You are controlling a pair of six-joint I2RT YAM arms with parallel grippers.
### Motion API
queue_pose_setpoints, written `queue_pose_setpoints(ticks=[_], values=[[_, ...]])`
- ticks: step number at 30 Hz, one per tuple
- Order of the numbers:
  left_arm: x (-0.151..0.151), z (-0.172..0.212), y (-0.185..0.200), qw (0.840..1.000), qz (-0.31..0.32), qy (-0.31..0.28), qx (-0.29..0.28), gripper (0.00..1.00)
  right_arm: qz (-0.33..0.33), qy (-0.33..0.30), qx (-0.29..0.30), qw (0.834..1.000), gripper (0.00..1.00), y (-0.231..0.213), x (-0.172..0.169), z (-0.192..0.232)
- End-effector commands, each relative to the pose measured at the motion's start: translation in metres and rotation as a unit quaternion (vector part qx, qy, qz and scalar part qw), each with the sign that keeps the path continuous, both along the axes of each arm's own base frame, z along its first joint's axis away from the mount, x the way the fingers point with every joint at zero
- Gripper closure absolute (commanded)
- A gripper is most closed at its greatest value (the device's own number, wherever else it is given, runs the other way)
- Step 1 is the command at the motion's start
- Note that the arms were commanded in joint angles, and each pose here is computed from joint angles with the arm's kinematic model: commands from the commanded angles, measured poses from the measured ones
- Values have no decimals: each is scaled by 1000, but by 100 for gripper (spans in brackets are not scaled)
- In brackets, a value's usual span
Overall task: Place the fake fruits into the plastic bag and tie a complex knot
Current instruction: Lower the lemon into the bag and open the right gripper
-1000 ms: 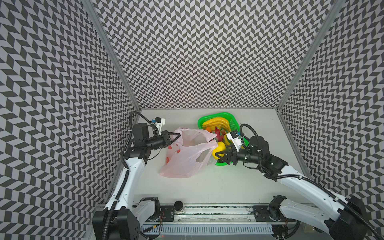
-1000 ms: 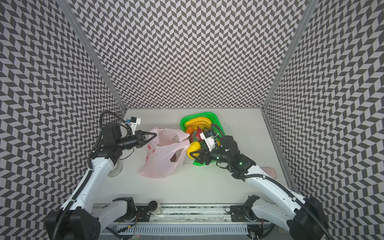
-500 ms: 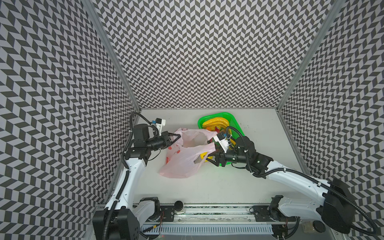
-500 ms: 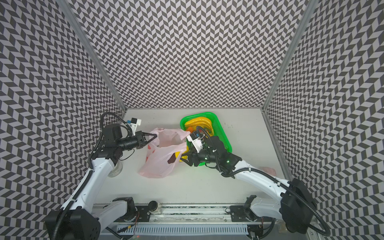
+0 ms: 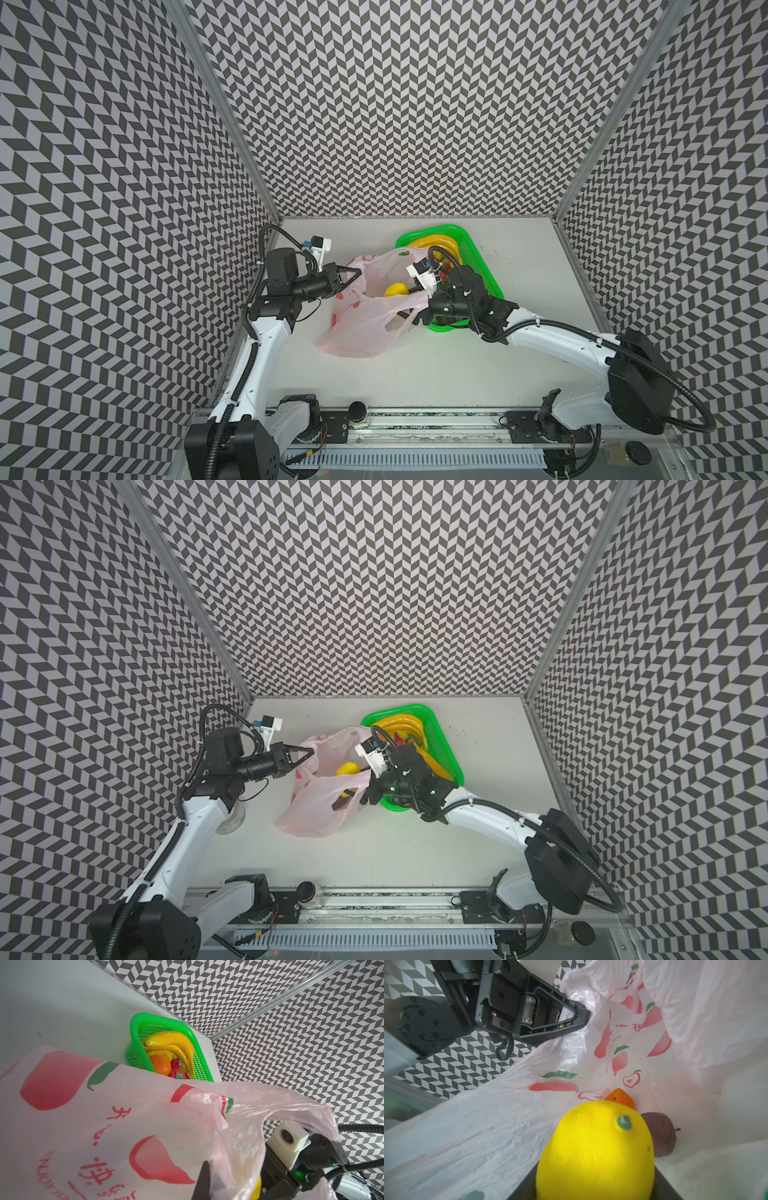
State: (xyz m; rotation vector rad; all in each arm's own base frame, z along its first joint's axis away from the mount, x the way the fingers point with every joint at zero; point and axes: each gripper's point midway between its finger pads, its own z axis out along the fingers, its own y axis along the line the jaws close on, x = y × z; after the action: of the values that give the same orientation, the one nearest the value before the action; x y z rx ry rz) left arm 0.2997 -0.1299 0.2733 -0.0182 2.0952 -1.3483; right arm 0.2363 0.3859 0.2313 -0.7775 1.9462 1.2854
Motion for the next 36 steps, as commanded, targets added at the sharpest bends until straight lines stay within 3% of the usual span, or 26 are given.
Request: queue_pose_setpoints(ticks=[1,11,15,20,36], values=[[-2,3,0,1000,-6,-11,1,100,27,-12,22,999,40,15,-7,11],[-2,4,0,1000,-6,-13,-1,100,68,23,-35,997,38,27,-24,-31],[-2,5,0,1000,-5,-13,-1,100,67,32,-58,996,32,27,-23,-40],[-2,6,0,1000,-6,-14,-1,100,61,30,-62,996,27,26,-22,-39],[-1,5,0,1000,-5,-12,-1,100,39,12,-63,997,26,18,-18,-29]])
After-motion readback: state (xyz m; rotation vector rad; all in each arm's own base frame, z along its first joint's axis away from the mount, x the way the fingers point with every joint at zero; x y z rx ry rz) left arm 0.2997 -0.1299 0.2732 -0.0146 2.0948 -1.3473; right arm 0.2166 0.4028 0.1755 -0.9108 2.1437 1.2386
